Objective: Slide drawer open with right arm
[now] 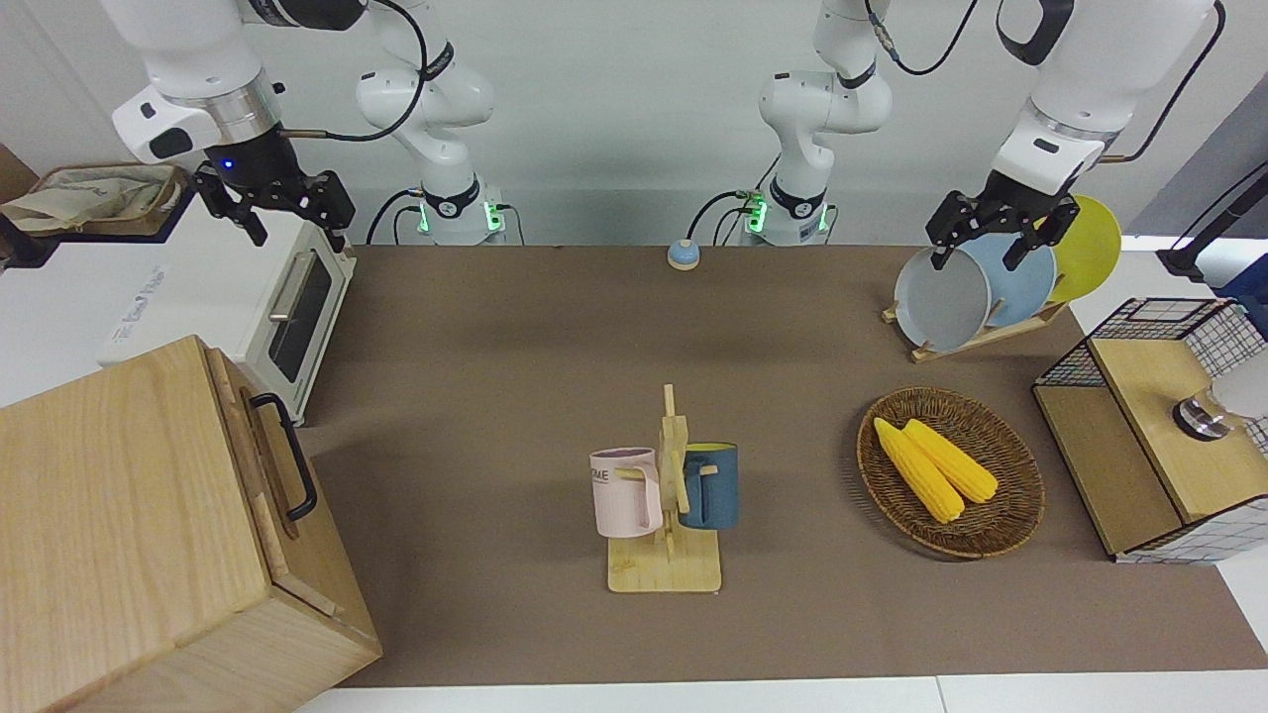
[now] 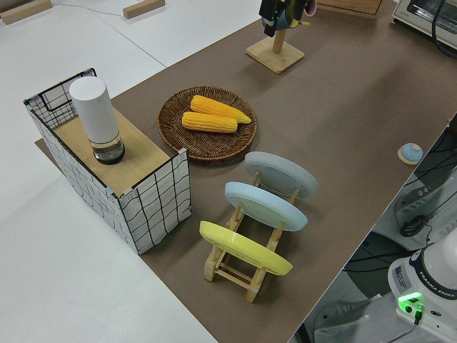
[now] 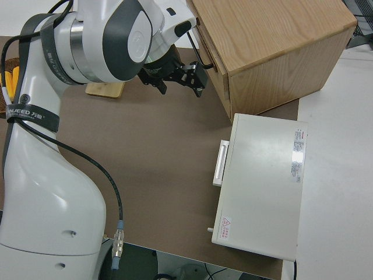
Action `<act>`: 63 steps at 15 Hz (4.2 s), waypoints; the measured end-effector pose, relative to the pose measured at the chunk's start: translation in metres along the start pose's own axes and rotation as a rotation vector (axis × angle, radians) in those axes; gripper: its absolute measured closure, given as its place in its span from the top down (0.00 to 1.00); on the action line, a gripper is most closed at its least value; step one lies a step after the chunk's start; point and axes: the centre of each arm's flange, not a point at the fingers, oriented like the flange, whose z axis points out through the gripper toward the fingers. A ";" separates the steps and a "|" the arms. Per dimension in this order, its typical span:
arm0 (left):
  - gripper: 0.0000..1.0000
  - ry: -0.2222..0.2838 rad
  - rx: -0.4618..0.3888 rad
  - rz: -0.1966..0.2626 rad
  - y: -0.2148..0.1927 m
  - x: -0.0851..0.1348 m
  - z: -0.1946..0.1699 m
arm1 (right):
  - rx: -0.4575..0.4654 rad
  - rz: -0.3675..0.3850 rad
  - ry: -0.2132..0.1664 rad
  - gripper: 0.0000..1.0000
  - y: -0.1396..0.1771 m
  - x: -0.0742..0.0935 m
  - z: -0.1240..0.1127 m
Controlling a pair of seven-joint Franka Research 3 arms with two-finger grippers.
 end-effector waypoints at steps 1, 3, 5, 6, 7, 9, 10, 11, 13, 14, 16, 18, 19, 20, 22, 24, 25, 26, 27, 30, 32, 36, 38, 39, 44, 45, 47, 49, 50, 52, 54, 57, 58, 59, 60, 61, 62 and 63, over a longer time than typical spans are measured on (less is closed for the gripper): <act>1.00 0.000 0.000 0.000 0.000 0.000 0.000 | -0.050 -0.019 0.003 0.99 -0.008 0.002 0.001; 1.00 0.000 0.000 0.000 0.000 0.000 0.000 | -0.165 -0.064 0.009 0.99 -0.027 0.009 0.003; 1.00 0.000 0.000 0.000 0.000 0.000 0.000 | -0.289 -0.106 0.027 0.99 -0.048 0.016 0.006; 1.00 0.000 0.000 0.000 0.000 0.000 0.000 | -0.340 -0.124 0.044 0.99 -0.060 0.020 0.007; 1.00 0.000 0.000 0.000 0.000 0.000 0.000 | -0.390 -0.140 0.060 0.99 -0.072 0.024 0.009; 1.00 0.000 0.000 0.000 0.000 0.000 0.000 | -0.484 -0.158 0.080 0.99 -0.093 0.031 0.018; 1.00 0.000 0.000 0.000 0.000 0.000 0.000 | -0.519 -0.168 0.092 0.99 -0.100 0.034 0.023; 1.00 0.000 0.000 0.000 0.000 0.000 0.000 | -0.553 -0.182 0.110 0.99 -0.106 0.039 0.029; 0.99 0.000 0.000 0.000 0.000 0.000 0.000 | -0.614 -0.212 0.154 0.99 -0.115 0.049 0.043; 1.00 0.000 0.000 0.000 0.000 0.000 0.000 | -0.647 -0.233 0.174 0.99 -0.118 0.054 0.050; 1.00 0.000 0.000 0.000 0.000 0.000 0.000 | -0.712 -0.270 0.199 0.99 -0.123 0.062 0.061; 1.00 0.000 0.000 0.000 0.000 0.000 0.000 | -0.768 -0.320 0.247 0.99 -0.131 0.071 0.070; 1.00 0.000 0.000 0.000 0.000 0.000 0.000 | -0.792 -0.340 0.266 0.99 -0.135 0.074 0.073; 1.00 0.000 0.000 0.000 0.000 0.000 0.000 | -0.820 -0.358 0.283 0.99 -0.138 0.077 0.077; 1.00 0.000 0.000 0.000 0.000 0.000 0.000 | -0.876 -0.370 0.303 0.99 -0.144 0.082 0.092; 1.00 0.000 0.000 0.000 0.000 0.000 0.000 | -0.930 -0.384 0.322 0.99 -0.150 0.088 0.108; 1.00 0.000 0.000 0.000 0.000 0.000 0.000 | -0.949 -0.398 0.343 0.99 -0.155 0.092 0.117; 0.99 0.000 0.000 0.000 0.000 0.000 0.000 | -0.964 -0.409 0.363 0.99 -0.159 0.095 0.124; 1.00 0.000 0.000 0.000 0.000 0.000 0.000 | -0.986 -0.419 0.384 0.99 -0.163 0.098 0.131; 1.00 0.000 0.000 0.000 0.000 0.000 0.000 | -1.065 -0.449 0.428 0.98 -0.172 0.105 0.152; 1.00 0.000 0.000 0.000 0.000 0.000 0.000 | -1.138 -0.492 0.447 0.98 -0.176 0.110 0.162; 0.99 0.000 0.000 0.000 0.000 0.000 0.000 | -1.232 -0.533 0.477 0.97 -0.180 0.120 0.184; 1.00 0.000 0.000 0.000 0.000 0.000 0.000 | -1.239 -0.527 0.489 0.93 -0.182 0.122 0.193; 1.00 0.000 0.000 0.000 0.000 0.000 0.000 | -1.237 -0.521 0.495 0.93 -0.182 0.122 0.196; 0.99 0.000 0.000 0.000 0.000 0.000 0.000 | -1.258 -0.511 0.512 0.59 -0.178 0.126 0.202; 0.99 0.000 0.000 0.000 0.000 0.000 0.000 | -1.259 -0.510 0.511 0.59 -0.177 0.126 0.203; 1.00 0.000 0.000 0.000 0.000 0.000 0.000 | -1.260 -0.510 0.510 0.41 -0.177 0.126 0.204; 1.00 0.000 0.000 0.000 0.000 0.000 0.000 | -1.255 -0.513 0.509 0.20 -0.179 0.126 0.211; 1.00 0.000 0.000 0.000 0.000 0.000 0.000 | -1.248 -0.490 0.525 0.19 -0.179 0.126 0.211; 1.00 0.000 0.000 0.000 0.000 0.000 0.000 | -1.246 -0.486 0.528 0.19 -0.179 0.126 0.210; 1.00 0.000 0.000 0.000 0.000 0.000 0.000 | -1.247 -0.485 0.529 0.19 -0.180 0.126 0.210; 0.99 0.000 0.000 0.000 0.000 0.000 0.000 | -1.253 -0.483 0.528 0.19 -0.185 0.123 0.210; 1.00 0.000 0.000 0.000 0.000 0.000 0.000 | -1.257 -0.481 0.528 0.19 -0.190 0.121 0.209; 1.00 0.000 0.000 0.000 0.000 0.000 0.000 | -1.262 -0.476 0.526 0.19 -0.196 0.118 0.208; 1.00 0.000 0.000 0.000 0.000 0.000 0.000 | -1.266 -0.471 0.523 0.19 -0.205 0.114 0.206; 1.00 0.000 0.000 0.000 0.000 0.000 0.000 | -1.271 -0.467 0.520 0.19 -0.212 0.111 0.205; 1.00 0.000 0.000 0.000 0.000 0.000 0.000 | -1.277 -0.465 0.519 0.19 -0.220 0.107 0.203; 0.99 0.000 0.000 0.000 0.000 0.000 0.000 | -1.278 -0.461 0.518 0.19 -0.226 0.104 0.202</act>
